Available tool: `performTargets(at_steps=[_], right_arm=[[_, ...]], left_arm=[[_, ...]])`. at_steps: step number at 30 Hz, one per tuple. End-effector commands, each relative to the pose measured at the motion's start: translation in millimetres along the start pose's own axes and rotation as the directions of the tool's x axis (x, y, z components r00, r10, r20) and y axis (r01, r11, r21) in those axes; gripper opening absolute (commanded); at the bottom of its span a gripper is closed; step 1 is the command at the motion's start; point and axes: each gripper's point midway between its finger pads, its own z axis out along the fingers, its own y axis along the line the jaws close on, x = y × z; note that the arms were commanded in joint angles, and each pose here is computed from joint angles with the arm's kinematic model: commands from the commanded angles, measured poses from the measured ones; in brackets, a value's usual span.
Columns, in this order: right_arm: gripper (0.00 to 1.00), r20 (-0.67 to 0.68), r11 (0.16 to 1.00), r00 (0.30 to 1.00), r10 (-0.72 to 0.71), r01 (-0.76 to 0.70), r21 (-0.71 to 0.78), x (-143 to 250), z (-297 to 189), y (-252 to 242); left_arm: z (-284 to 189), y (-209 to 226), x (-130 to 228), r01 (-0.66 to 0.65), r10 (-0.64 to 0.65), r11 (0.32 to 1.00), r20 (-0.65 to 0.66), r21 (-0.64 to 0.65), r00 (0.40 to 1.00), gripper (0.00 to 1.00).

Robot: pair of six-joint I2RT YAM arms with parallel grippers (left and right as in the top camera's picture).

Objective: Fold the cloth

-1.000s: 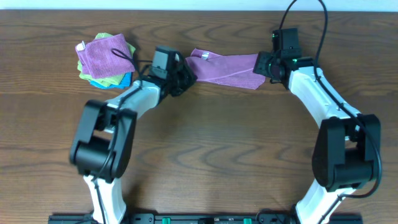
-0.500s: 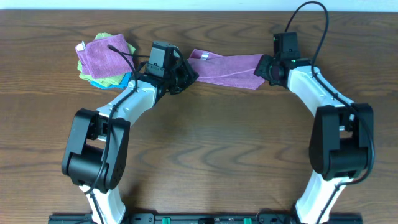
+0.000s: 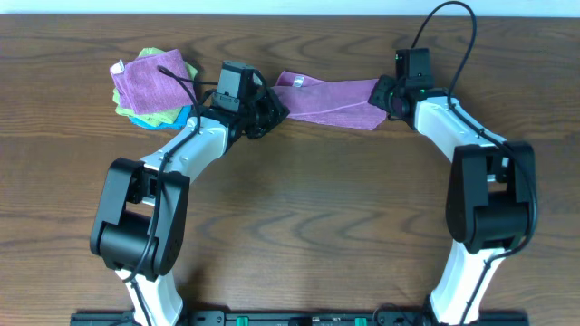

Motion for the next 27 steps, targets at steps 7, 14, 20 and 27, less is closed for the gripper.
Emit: performTargets(at_steps=[7, 14, 20, 27], right_arm=[[0.35, 0.021, 1.0, 0.999, 0.025, -0.025, 0.0, -1.8, 12.8, -2.7], [0.01, 0.029, 1.0, 0.999, 0.024, -0.024, -0.004, -3.5, 13.5, -1.9], [0.01, 0.054, 0.999, 0.998, -0.04, 0.041, -0.032, -15.6, -11.0, 10.8], [0.01, -0.001, 0.992, 0.993, -0.119, 0.119, -0.044, -12.4, -87.8, 20.5]], left_arm=[[-3.7, -5.0, 1.7, -0.023, 0.023, 1.0, -0.01, 0.008, 1.0, 0.06], [-3.7, -5.0, 1.7, -0.023, 0.023, 1.0, -0.01, 0.008, 1.0, 0.06], [-17.1, -9.9, -9.9, -0.044, 0.043, 0.999, 0.015, 0.032, 0.999, 0.06], [-56.2, -26.9, -18.7, -0.026, 0.026, 0.994, 0.008, 0.105, 1.0, 0.06]])
